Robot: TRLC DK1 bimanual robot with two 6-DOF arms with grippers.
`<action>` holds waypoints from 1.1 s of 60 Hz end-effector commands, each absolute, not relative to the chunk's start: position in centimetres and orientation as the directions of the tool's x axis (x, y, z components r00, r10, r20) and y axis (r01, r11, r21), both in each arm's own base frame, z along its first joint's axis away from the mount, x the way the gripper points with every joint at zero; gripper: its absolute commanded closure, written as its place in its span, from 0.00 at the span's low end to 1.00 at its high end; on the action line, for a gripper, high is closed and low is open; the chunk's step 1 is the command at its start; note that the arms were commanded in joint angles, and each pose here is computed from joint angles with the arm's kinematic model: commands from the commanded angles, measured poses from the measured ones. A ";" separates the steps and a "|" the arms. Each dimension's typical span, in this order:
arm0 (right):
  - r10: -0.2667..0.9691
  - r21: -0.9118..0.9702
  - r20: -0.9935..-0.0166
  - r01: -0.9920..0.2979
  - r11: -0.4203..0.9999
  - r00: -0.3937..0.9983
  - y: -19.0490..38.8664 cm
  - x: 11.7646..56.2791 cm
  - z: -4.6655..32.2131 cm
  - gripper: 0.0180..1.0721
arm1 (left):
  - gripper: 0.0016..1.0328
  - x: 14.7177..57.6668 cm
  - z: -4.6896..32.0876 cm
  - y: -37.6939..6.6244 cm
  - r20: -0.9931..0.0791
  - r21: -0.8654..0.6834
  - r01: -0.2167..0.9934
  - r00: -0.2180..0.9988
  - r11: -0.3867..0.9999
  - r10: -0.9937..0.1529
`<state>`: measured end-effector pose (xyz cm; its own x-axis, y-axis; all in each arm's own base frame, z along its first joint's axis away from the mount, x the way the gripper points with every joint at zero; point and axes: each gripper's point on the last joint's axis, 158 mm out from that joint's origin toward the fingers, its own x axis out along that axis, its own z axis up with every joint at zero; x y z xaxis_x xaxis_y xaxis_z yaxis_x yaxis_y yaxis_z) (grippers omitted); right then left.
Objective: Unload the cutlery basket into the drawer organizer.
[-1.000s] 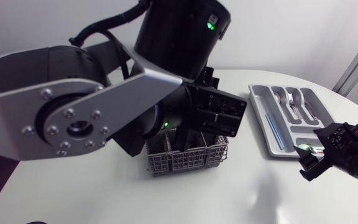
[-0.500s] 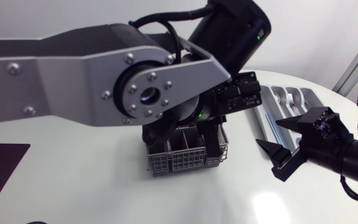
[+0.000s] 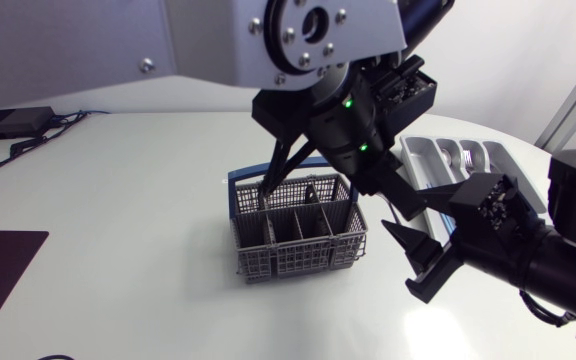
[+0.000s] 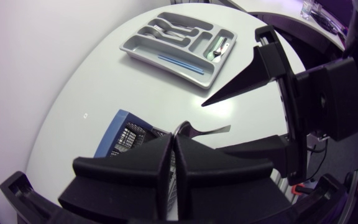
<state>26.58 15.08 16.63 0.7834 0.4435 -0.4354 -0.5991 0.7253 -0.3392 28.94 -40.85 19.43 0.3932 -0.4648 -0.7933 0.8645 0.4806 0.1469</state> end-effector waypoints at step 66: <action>0.436 -0.359 -0.517 -0.649 0.671 0.737 15.1 25.8 13.9 0.95 | 0.23 31.4 24.6 -38.8 -0.722 -0.052 0.801 0.383 0.597 -0.577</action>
